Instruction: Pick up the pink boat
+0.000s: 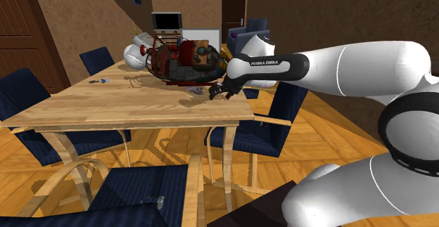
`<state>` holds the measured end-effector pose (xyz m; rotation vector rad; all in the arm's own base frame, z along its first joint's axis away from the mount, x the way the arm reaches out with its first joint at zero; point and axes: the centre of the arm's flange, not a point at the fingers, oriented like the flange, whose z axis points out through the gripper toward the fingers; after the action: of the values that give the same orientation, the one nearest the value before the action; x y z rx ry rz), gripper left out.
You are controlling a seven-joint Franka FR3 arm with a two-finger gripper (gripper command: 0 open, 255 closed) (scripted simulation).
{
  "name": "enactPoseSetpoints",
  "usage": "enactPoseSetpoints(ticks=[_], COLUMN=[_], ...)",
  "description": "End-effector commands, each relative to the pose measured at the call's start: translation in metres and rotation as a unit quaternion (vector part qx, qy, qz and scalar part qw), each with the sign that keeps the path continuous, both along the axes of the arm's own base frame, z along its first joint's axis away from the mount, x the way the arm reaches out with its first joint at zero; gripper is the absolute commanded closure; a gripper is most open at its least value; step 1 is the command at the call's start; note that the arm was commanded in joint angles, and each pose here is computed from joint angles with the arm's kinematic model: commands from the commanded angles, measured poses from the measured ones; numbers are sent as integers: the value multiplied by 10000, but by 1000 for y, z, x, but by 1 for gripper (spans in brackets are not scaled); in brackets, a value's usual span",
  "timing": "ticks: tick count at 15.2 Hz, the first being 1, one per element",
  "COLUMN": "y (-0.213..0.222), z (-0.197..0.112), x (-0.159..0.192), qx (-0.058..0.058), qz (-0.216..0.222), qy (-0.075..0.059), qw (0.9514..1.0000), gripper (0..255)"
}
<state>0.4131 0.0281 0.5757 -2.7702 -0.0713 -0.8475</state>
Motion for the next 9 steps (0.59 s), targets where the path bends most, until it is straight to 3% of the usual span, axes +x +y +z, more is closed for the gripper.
enactPoseSetpoints(ticks=[1, 5, 9], y=[6, 16, 29], z=[-8, -11, -10], x=[16, 48, 80], qx=[75, 242, 407], qz=[112, 346, 578], qy=[-385, -1171, -1949], qw=[9992, 9922, 9783], gripper=[0, 0, 0])
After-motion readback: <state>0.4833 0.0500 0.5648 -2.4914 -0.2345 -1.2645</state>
